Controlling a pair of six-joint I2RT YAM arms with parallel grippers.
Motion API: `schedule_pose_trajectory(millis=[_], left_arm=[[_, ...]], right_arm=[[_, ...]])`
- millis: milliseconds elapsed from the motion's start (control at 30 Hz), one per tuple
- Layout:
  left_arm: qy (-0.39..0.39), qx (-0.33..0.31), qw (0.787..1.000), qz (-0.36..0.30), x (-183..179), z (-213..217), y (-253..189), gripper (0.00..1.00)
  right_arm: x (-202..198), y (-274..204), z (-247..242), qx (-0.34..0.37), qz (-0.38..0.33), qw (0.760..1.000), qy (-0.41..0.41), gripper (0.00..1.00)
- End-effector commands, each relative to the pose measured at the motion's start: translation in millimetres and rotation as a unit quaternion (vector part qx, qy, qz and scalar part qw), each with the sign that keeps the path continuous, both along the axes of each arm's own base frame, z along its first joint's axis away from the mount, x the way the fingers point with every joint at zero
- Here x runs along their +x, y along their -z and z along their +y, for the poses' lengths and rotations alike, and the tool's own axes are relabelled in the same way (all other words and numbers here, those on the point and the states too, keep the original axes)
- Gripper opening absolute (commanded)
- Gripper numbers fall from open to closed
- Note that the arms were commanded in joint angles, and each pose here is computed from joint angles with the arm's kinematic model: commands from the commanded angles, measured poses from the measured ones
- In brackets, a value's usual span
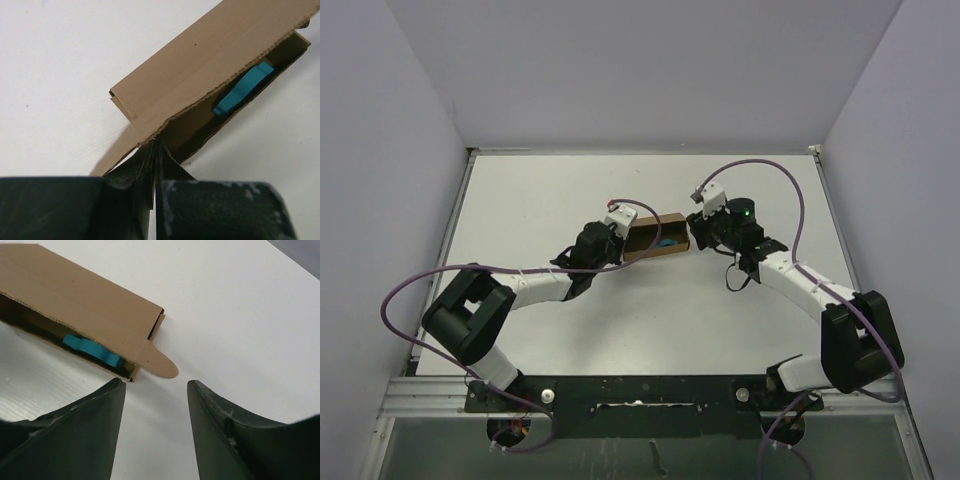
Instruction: Fold the paper box
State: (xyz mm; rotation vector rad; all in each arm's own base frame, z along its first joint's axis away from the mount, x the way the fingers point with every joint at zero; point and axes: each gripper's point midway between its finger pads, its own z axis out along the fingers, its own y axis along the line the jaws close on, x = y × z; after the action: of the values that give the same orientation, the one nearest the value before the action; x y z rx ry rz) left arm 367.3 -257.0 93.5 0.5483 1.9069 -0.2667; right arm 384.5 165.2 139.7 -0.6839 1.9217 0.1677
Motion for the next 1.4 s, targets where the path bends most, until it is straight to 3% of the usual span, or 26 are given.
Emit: schedule_pose_trajectory(millis=[0,200,300,367,500,600,733,967,1233,1367], left_arm=[[-0.003,-0.03,0.999,-0.044,8,-5,-46,0.0],[-0.002,-0.034,0.998,-0.05,8,-6,-53,0.0],[-0.001,-0.035,0.998,-0.052,8,-5,-54,0.0],[0.001,-0.036,0.998,-0.051,7,-6,-54,0.0],[0.004,-0.038,0.998,-0.05,6,-6,-53,0.0],[0.006,-0.042,0.998,-0.047,5,-8,-54,0.0],[0.011,-0.051,0.998,-0.045,1,-8,-60,0.0],[0.051,-0.077,0.996,0.011,-38,-6,-57,0.01],[0.087,-0.106,0.988,0.074,-84,5,-81,0.19],[0.088,-0.122,0.984,0.1,-89,16,-107,0.28]], right_arm=[[-17,-21,-2,0.011,-0.004,0.996,-0.085,0.55],[-48,-53,-2,0.022,-0.044,0.974,-0.222,0.68],[-63,-71,8,0.007,-0.083,0.952,-0.295,0.81],[-65,-82,15,0.002,-0.107,0.938,-0.33,0.99],[-72,-87,35,-0.036,-0.182,0.881,-0.436,0.98],[-62,-88,49,-0.069,-0.196,0.865,-0.456,0.98],[-46,-92,58,-0.085,-0.188,0.862,-0.463,0.99],[-30,-79,64,-0.12,-0.162,0.85,-0.487,0.86],[-20,-55,73,-0.169,-0.158,0.846,-0.481,0.75],[-11,-51,73,-0.184,-0.158,0.85,-0.467,0.68]])
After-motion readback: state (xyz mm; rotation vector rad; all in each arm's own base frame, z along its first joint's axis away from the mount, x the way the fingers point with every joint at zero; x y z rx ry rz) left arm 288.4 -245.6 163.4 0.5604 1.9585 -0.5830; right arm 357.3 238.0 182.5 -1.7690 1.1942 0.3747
